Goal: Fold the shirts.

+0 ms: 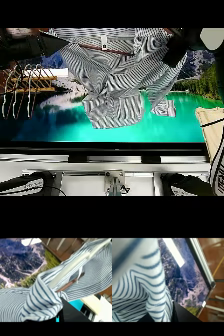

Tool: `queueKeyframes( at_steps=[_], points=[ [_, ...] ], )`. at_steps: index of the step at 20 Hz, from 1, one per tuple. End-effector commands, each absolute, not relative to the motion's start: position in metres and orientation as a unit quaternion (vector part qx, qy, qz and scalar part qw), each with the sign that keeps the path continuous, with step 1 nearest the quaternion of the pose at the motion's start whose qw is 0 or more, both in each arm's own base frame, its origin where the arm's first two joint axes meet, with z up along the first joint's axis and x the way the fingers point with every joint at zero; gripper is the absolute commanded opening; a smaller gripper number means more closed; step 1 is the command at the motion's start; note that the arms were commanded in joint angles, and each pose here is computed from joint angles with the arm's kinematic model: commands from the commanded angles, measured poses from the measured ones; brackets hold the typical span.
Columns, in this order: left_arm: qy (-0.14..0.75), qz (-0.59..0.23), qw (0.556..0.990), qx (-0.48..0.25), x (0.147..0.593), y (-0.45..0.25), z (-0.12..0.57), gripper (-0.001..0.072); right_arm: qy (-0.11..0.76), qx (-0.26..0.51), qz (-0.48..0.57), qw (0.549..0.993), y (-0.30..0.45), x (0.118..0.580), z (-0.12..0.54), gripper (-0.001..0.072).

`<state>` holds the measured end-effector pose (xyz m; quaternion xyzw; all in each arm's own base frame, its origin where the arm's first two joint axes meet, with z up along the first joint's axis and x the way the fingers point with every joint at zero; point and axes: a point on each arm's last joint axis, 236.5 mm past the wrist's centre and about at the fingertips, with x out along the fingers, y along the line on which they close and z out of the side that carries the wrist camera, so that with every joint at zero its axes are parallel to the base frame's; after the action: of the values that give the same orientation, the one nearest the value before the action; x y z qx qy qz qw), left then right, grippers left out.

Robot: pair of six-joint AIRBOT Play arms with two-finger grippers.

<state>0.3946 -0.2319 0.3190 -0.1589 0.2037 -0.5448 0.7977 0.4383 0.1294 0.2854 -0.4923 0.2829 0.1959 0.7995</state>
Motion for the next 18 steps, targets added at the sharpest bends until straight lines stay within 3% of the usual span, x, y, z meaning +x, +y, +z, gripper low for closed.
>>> queueKeyframes(
  at_steps=[1, 11, 18],
  points=[
    [0.235, -0.557, 0.785, -0.132, 0.379, -0.217, 0.305, 0.0052, 0.301, -0.492, 0.215, 0.788, 0.131, 0.428, 0.277, 0.0082],
    [0.206, -0.479, 0.832, -0.192, 0.406, -0.12, 0.325, 0.0052, 0.299, -0.523, 0.252, 0.758, 0.134, 0.426, 0.267, 0.0082],
    [0.173, -0.575, 0.768, -0.221, 0.373, -0.183, 0.359, 0.0052, 0.332, -0.485, 0.272, 0.762, 0.15, 0.436, 0.233, 0.0082]
  ],
)
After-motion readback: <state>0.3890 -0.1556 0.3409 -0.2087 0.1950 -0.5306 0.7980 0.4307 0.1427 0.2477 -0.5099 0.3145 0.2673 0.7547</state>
